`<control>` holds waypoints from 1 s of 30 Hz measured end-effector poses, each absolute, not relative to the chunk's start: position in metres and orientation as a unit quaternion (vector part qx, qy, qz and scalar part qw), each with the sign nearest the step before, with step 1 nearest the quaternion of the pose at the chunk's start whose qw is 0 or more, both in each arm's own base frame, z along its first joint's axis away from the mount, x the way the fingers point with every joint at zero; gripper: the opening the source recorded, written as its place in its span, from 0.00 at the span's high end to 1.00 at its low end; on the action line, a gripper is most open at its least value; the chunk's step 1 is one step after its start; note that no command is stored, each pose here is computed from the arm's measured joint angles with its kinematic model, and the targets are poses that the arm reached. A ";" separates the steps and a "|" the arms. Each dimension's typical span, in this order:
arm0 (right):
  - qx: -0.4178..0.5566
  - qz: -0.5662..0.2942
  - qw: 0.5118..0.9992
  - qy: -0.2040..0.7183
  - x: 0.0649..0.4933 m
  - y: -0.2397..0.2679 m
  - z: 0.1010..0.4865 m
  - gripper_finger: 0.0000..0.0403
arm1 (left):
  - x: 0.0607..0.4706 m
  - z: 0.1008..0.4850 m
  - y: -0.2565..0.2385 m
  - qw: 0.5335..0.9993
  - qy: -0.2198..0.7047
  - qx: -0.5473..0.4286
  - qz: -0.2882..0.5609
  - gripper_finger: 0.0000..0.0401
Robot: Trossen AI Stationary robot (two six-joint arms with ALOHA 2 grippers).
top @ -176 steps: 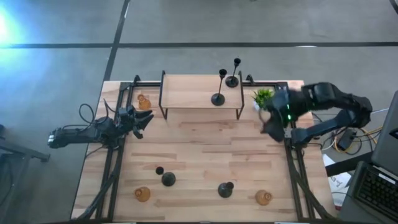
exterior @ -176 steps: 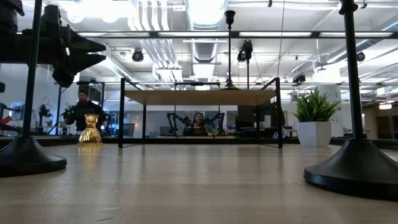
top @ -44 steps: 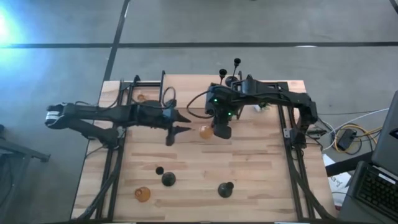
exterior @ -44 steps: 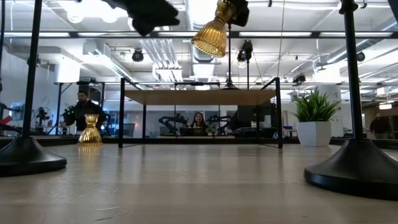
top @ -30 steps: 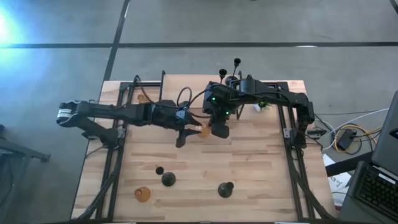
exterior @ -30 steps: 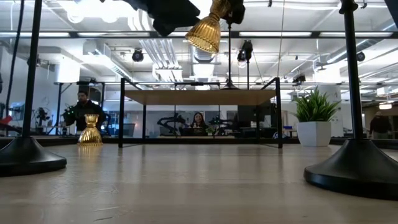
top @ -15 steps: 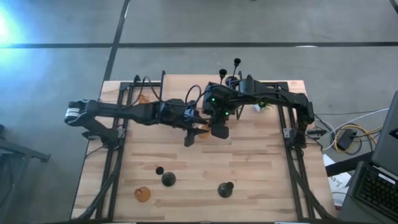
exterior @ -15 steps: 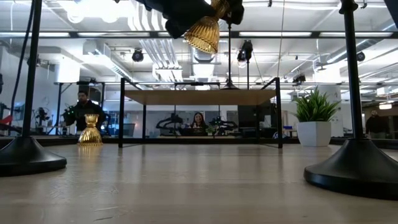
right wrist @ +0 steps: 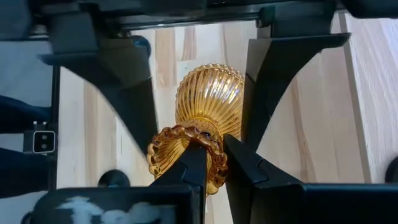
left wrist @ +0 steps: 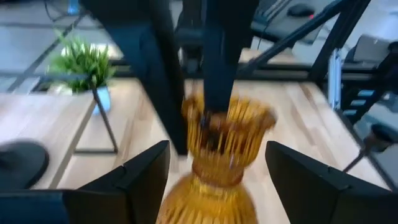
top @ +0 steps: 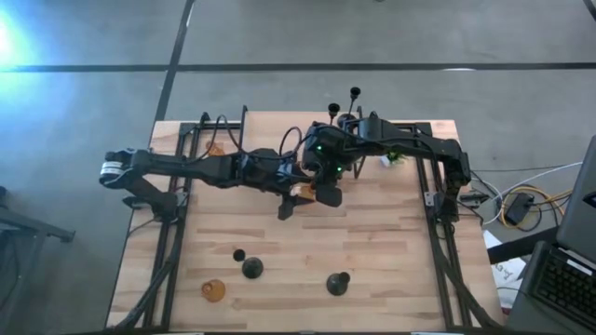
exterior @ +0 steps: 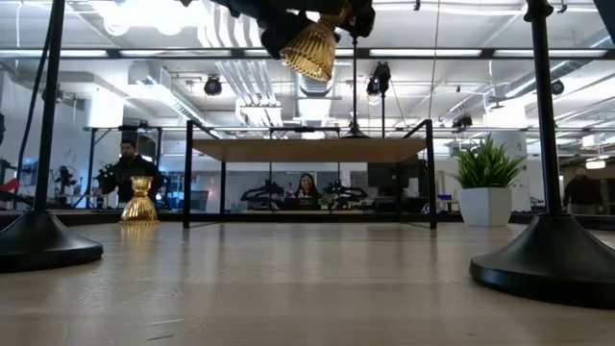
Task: Pick & Place candle stick holders
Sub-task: Put the bottom right yellow glass candle holder on the shelf
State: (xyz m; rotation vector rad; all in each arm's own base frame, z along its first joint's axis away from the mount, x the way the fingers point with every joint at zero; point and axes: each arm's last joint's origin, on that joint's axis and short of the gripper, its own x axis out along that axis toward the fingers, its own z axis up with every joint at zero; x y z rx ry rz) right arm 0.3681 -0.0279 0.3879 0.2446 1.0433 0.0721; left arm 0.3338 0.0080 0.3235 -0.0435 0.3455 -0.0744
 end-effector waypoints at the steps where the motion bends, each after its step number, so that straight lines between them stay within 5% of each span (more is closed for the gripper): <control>1: 0.117 0.037 0.860 0.495 0.368 -0.028 0.388 0.94 | 0.334 0.324 0.008 0.985 0.166 -0.022 -0.041 0.34; 14: 0.117 0.043 0.865 0.487 0.370 -0.028 0.389 0.94 | 0.337 0.321 0.008 0.984 0.170 -0.026 -0.040 0.43; 23: 0.121 0.047 0.864 0.486 0.370 -0.027 0.389 0.94 | 0.337 0.320 0.009 0.984 0.175 -0.021 -0.038 0.62; 30: 0.125 0.043 0.864 0.487 0.370 -0.027 0.389 0.94 | 0.337 0.321 0.009 0.984 0.175 -0.022 -0.038 0.62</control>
